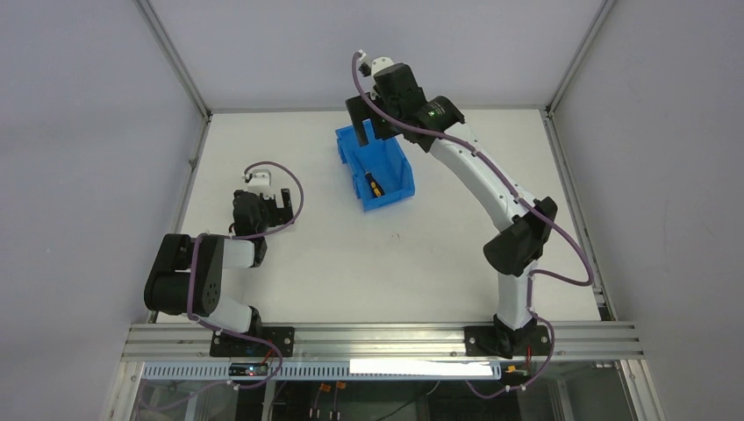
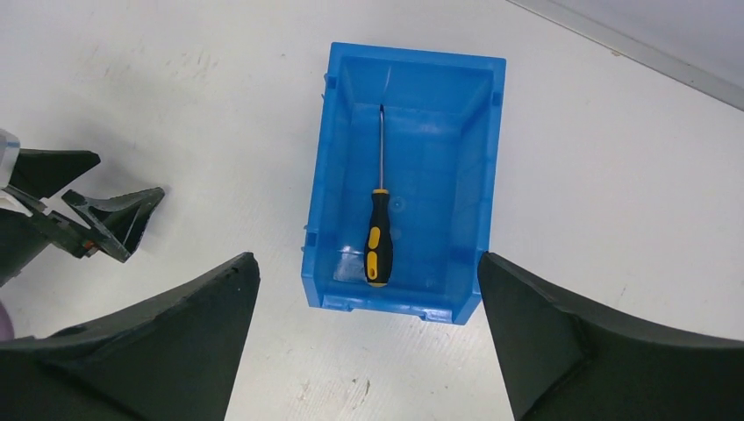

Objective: Put the screwdriver in the bin
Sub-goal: Place the screwdriver in the bin, then reset both arms

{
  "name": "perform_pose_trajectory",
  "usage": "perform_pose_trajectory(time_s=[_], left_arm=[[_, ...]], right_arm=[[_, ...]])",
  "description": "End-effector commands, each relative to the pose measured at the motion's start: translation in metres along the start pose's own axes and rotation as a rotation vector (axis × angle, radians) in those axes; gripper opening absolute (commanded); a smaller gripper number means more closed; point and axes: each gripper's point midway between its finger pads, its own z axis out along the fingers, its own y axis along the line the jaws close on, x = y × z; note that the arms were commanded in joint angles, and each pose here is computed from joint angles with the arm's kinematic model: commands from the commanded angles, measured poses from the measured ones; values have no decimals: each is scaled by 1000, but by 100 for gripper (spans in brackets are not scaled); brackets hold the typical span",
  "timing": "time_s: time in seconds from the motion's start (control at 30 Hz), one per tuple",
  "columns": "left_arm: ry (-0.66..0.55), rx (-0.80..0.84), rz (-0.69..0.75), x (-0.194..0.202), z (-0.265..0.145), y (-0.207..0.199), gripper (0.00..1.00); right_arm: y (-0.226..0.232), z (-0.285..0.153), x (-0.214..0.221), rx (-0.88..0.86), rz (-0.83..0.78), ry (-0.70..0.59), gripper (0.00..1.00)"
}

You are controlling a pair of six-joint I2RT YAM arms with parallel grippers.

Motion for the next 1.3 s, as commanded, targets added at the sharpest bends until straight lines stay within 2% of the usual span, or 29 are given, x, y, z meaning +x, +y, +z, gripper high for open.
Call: perform_pose_trajectory(time_s=[0.0, 0.37, 0.83, 1.27], left_arm=[[-53, 6, -9, -18, 4, 1, 100], [-53, 6, -10, -18, 4, 1, 100], [-53, 6, -9, -18, 4, 1, 100], [-52, 4, -9, -18, 4, 1, 100]], right_arm=[[-3, -50, -30, -10, 5, -81, 99], [-29, -57, -29, 79, -8, -82, 99], [-143, -75, 2, 204, 148, -34, 99], [-240, -106, 24, 333, 283, -60, 99]])
